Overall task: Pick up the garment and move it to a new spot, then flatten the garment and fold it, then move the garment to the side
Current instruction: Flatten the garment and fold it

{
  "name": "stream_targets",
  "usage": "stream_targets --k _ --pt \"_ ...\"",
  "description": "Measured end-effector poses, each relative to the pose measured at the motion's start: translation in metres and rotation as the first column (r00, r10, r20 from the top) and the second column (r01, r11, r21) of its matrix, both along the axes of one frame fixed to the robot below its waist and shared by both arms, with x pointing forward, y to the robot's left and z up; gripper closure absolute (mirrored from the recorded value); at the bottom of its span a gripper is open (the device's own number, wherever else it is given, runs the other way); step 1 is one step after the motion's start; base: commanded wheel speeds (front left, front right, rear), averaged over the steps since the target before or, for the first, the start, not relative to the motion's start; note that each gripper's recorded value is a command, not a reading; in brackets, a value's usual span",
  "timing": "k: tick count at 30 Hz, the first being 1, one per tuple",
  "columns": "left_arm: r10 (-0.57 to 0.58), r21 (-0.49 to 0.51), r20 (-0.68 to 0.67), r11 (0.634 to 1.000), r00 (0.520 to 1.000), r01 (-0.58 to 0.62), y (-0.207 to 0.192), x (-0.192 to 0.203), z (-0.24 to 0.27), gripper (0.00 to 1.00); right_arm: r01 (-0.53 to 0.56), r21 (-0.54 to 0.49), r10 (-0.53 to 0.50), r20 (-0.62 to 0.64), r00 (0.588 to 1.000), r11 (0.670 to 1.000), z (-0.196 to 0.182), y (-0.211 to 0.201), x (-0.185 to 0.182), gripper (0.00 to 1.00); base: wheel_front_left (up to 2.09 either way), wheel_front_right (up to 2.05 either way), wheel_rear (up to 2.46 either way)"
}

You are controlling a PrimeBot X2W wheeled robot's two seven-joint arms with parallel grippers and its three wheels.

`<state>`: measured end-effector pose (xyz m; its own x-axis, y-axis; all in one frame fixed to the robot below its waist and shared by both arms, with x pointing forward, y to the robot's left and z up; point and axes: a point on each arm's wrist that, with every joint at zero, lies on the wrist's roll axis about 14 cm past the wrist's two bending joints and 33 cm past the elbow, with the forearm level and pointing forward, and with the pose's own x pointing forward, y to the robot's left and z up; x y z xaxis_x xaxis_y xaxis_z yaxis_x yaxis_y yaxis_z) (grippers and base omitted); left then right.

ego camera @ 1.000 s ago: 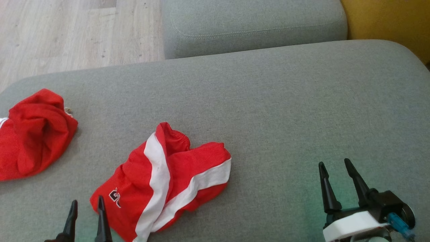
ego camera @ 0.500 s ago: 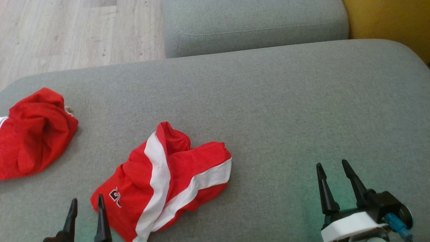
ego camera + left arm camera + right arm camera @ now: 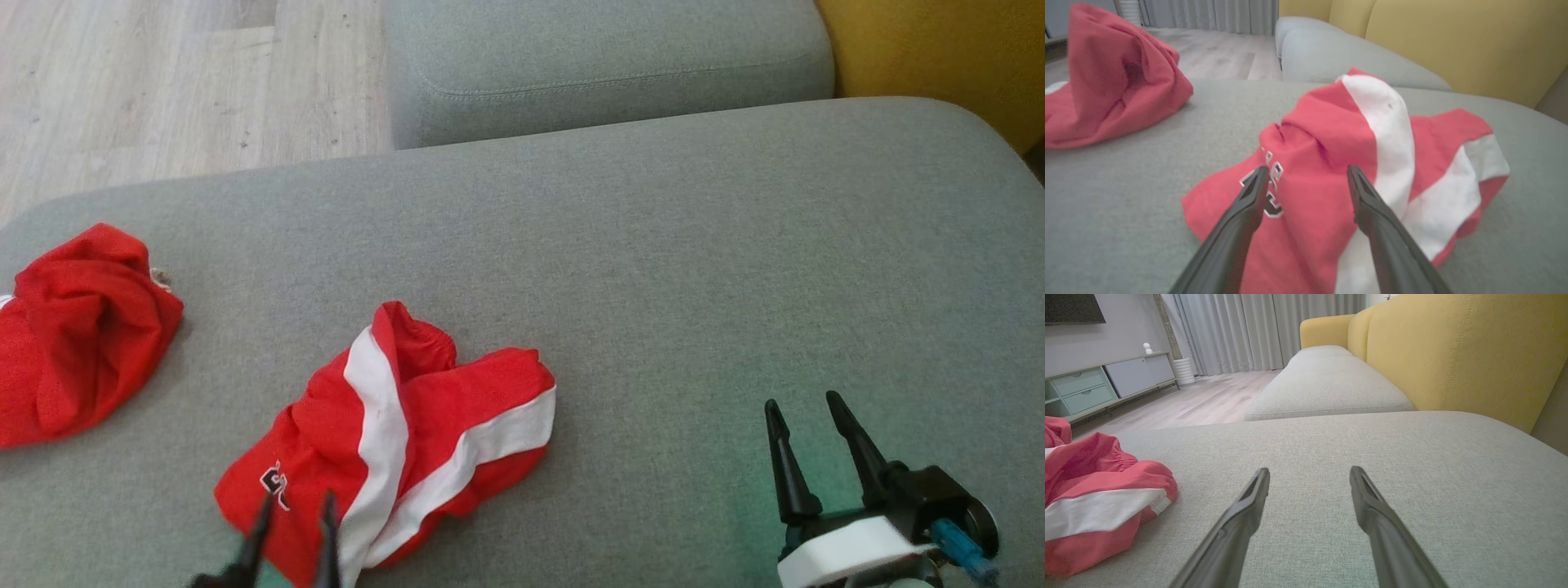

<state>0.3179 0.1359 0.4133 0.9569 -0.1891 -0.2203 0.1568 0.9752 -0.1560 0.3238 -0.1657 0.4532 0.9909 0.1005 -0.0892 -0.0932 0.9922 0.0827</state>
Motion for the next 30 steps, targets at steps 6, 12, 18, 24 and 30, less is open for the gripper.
stream_targets --k 6,12,18,24,30 --pt "-0.071 0.009 -0.169 0.997 0.983 0.073 -0.018 -0.027 -0.034 0.0 0.004 0.0 -0.004 -0.001 1.0 1.0 0.0 -0.001 -0.001 0.0 0.0 0.0 0.0" --pt "-0.087 0.016 -0.277 0.995 0.957 0.095 -0.019 -0.044 -0.055 0.0 0.01 0.0 -0.01 -0.006 1.0 1.0 -0.002 -0.003 -0.001 0.0 0.0 0.0 0.0" --pt "-0.085 0.024 -0.322 0.995 0.943 0.098 -0.016 -0.052 -0.066 0.0 0.01 0.0 -0.01 -0.01 1.0 1.0 -0.003 -0.003 -0.001 0.0 0.0 0.0 0.0" --pt "-0.078 0.03 -0.341 0.995 0.937 0.093 -0.012 -0.052 -0.069 0.95 0.012 -0.003 -0.012 -0.013 1.0 1.0 -0.004 -0.004 -0.002 0.0 0.0 0.0 0.0" --pt "-0.078 -0.028 -0.379 0.997 0.922 0.073 -0.013 -0.051 -0.063 1.0 0.014 -0.005 -0.014 -0.01 1.0 1.0 -0.003 -0.005 -0.002 0.0 0.0 0.0 0.0"
